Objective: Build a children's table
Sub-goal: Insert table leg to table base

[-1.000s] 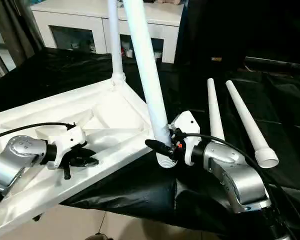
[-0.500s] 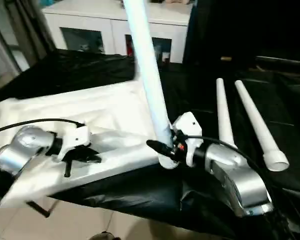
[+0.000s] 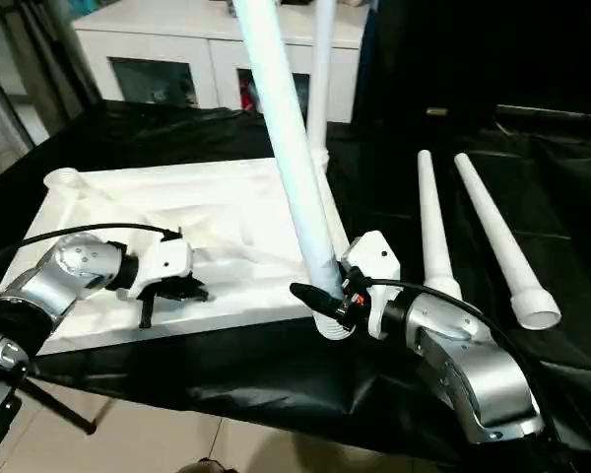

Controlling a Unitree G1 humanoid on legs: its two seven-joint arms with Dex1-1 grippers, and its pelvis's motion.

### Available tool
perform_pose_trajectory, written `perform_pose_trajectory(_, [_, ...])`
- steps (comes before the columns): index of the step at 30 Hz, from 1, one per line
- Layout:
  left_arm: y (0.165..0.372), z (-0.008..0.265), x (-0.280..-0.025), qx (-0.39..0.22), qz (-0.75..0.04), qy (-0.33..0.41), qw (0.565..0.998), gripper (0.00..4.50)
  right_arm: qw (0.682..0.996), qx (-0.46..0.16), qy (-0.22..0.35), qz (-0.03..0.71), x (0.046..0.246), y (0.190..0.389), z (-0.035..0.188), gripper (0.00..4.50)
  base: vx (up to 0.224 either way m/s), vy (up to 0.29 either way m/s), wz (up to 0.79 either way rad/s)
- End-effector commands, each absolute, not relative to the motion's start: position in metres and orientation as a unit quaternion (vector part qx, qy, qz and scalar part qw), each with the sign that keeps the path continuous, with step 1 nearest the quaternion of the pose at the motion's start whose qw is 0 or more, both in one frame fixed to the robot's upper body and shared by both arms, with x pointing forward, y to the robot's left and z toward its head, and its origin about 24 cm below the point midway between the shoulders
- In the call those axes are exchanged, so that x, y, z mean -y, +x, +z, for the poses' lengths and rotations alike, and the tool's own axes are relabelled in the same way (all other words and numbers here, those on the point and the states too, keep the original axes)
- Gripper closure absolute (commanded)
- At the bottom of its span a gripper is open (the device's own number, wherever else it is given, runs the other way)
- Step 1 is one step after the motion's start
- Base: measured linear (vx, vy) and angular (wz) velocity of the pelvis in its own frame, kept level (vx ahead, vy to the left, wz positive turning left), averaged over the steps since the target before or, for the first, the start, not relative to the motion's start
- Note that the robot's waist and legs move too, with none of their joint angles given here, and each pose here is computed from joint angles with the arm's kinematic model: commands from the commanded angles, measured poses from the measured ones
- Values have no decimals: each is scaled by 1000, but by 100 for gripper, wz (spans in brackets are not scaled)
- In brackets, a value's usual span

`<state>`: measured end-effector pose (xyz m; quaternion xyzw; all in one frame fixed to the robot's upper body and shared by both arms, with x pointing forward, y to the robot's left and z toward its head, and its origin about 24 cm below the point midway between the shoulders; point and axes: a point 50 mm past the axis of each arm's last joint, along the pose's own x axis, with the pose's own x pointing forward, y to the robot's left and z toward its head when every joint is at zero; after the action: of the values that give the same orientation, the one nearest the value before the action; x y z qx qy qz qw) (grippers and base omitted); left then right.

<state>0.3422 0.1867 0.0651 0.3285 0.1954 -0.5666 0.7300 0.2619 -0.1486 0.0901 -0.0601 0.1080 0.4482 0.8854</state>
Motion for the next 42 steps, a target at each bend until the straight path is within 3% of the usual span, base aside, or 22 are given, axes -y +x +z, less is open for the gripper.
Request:
perform_pose_trajectory(1, [353, 94, -192, -149, -558, 305, 757, 364, 882, -98, -59, 457, 145, 262, 96, 259, 0, 0, 0])
perform_pose_trajectory(4, [356, 113, -197, -122, -566, 219, 785, 340, 880, -98, -52, 462, 143, 262, 96, 259, 0, 0, 0])
perform_pose_trajectory(7, [357, 120, -197, -113, -570, 181, 794, 319, 880, -96, -49, 462, 143, 263, 96, 259, 0, 0, 0])
perform_pose_trajectory(8, [357, 127, -196, -96, -574, 123, 804, 313, 885, -89, -40, 456, 143, 265, 98, 259, 0, 0, 0])
perform_pose_trajectory(11, [356, 131, -196, -81, -572, 92, 811, 297, 890, -82, -31, 447, 144, 267, 100, 259, 0, 0, 0])
perform_pose_trajectory(14, [351, 135, -188, -55, -567, 10, 822, 278, 905, -65, -8, 420, 149, 273, 105, 259, 0, 0, 0])
perform_pose_trajectory(17, [340, 137, -178, -46, -581, -45, 811, 240, 918, -53, 7, 393, 155, 278, 110, 259, 0, 0, 0])
perform_pose_trajectory(24, [304, 149, -145, -21, -618, -192, 763, 195, 944, -26, 49, 325, 169, 291, 119, 259, 0, 0, 0])
perform_pose_trajectory(33, [289, 160, -128, 8, -609, -280, 742, 113, 946, -26, 65, 317, 167, 294, 120, 259, 0, 0, 0])
perform_pose_trajectory(42, [281, 158, -122, -9, -589, -299, 750, 48, 946, -28, 65, 315, 168, 294, 121, 259, 0, 0, 0])
